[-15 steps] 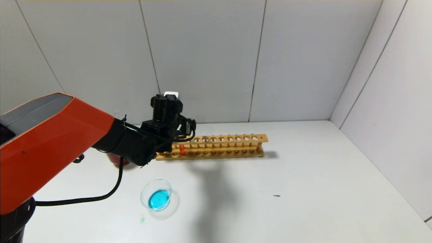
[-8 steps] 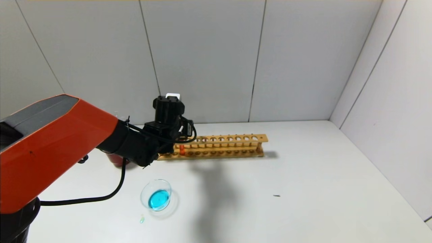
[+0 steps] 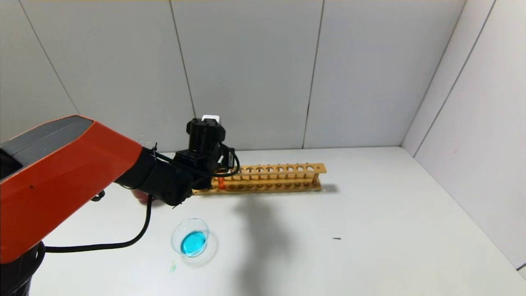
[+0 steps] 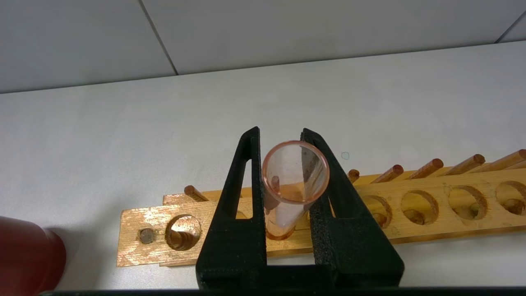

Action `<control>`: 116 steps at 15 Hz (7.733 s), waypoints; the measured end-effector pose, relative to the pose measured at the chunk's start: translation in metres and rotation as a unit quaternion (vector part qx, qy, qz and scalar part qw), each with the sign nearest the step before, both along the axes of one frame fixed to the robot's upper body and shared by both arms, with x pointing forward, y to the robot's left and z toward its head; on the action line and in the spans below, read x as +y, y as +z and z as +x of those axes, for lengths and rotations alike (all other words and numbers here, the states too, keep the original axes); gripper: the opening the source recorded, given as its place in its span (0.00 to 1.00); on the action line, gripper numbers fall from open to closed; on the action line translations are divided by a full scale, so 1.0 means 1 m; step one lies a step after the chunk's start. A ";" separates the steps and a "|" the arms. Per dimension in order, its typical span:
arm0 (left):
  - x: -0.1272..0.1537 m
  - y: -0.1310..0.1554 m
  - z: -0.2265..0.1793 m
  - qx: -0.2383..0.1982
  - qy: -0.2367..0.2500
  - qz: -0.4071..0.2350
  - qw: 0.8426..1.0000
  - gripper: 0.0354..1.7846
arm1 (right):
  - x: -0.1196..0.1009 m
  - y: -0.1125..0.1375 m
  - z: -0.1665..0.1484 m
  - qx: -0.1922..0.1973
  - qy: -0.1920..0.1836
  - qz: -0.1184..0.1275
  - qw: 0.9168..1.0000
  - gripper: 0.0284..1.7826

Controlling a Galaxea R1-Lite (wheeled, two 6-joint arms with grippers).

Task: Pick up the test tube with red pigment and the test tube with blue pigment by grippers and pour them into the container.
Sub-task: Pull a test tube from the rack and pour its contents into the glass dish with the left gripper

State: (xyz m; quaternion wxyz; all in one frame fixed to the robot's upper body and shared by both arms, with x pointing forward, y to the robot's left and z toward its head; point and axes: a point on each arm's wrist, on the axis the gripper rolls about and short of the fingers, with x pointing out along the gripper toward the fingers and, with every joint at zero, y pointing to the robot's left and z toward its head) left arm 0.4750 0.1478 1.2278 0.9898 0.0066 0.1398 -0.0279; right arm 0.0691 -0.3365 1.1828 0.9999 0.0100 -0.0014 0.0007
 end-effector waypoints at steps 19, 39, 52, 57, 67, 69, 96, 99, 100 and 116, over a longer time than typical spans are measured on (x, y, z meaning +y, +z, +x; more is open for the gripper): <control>0.004 0.035 -0.014 -0.022 -0.003 -0.003 1.000 0.17 | 0.000 0.000 0.000 0.000 0.000 0.000 1.000 0.96; 0.022 0.111 -0.049 -0.017 -0.001 0.010 1.000 0.17 | 0.000 0.000 0.000 0.000 0.000 0.000 1.000 0.96; 0.065 0.099 -0.130 0.132 -0.001 0.073 0.989 0.17 | 0.000 0.000 0.000 0.000 0.000 0.000 1.000 0.96; 0.069 0.075 -0.140 0.234 -0.019 0.085 0.968 0.17 | 0.000 0.000 0.000 0.000 0.000 0.000 1.000 0.96; 0.069 0.050 -0.143 0.393 -0.047 0.134 0.909 0.17 | 0.000 0.000 0.000 0.000 0.000 0.000 1.000 0.96; 0.068 0.049 -0.141 0.422 -0.048 0.148 0.893 0.17 | 0.000 0.000 0.000 0.000 0.000 0.000 1.000 0.96; 0.047 0.019 -0.088 0.606 -0.079 0.262 0.747 0.17 | 0.000 0.000 0.000 0.000 0.000 0.000 1.000 0.96; 0.044 0.017 -0.083 0.610 -0.079 0.264 0.743 0.17 | 0.000 0.000 0.000 0.000 0.000 0.000 1.000 0.96; 0.044 0.016 -0.082 0.610 -0.079 0.265 0.742 0.17 | 0.000 0.000 0.000 0.000 0.000 0.000 1.000 0.96; 0.032 0.006 -0.075 0.633 -0.085 0.281 0.716 0.17 | 0.000 0.000 0.000 0.000 0.000 0.000 1.000 0.96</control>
